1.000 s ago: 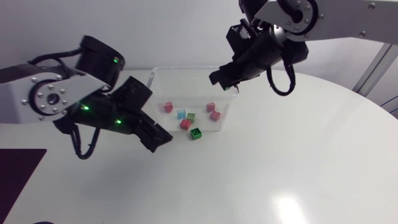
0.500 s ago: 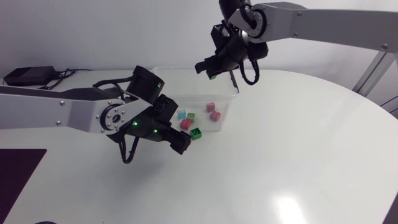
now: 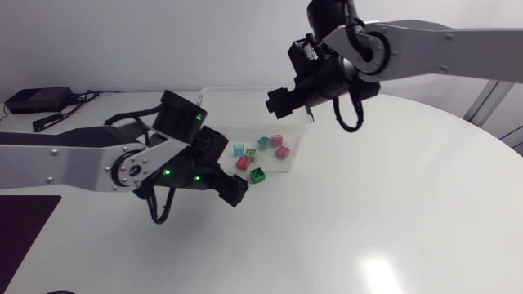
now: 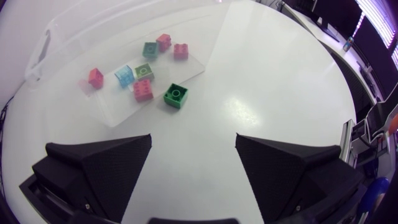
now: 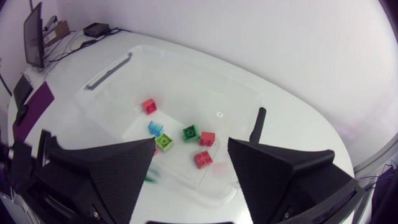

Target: Place the duplo bricks in the container

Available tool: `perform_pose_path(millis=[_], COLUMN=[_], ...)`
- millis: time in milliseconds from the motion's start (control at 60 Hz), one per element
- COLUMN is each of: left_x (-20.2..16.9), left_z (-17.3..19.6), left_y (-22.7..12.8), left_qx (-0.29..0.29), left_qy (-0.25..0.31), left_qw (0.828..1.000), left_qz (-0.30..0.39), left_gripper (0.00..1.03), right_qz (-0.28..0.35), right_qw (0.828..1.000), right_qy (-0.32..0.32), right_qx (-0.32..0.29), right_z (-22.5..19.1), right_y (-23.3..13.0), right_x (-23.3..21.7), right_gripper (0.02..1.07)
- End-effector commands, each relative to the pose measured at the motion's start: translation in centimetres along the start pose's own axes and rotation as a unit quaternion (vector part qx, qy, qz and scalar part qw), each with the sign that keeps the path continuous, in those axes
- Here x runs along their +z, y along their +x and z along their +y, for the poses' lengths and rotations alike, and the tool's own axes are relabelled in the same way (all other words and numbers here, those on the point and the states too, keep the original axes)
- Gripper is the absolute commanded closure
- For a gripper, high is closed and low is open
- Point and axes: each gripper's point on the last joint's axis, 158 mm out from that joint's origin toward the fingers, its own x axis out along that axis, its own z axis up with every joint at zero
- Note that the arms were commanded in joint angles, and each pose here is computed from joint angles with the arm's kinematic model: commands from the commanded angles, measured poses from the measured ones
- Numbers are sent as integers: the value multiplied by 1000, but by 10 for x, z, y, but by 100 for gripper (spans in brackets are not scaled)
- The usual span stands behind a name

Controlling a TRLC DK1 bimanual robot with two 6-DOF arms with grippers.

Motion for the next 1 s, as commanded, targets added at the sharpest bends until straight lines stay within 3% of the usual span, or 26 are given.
perform_pose_path(millis=[0,133,367,983], left_x=[4,7,6,-3], left_z=[17,35,39,54], left_y=[-22,-45,-62,-63], left_qx=[18,38,45,53], left_qy=[-19,-31,-36,-48], left_qw=[999,997,997,996], left_qz=[-29,-52,-58,-54], left_gripper=[9,9,9,9], right_qz=[7,44,127,194], right_qw=[999,997,991,981], right_qy=[-32,-46,-37,7], right_qx=[22,39,36,9], right_z=[27,62,89,87], right_y=[-19,-19,36,115], right_x=[-29,-79,-144,-165], right_gripper=[16,16,16,16])
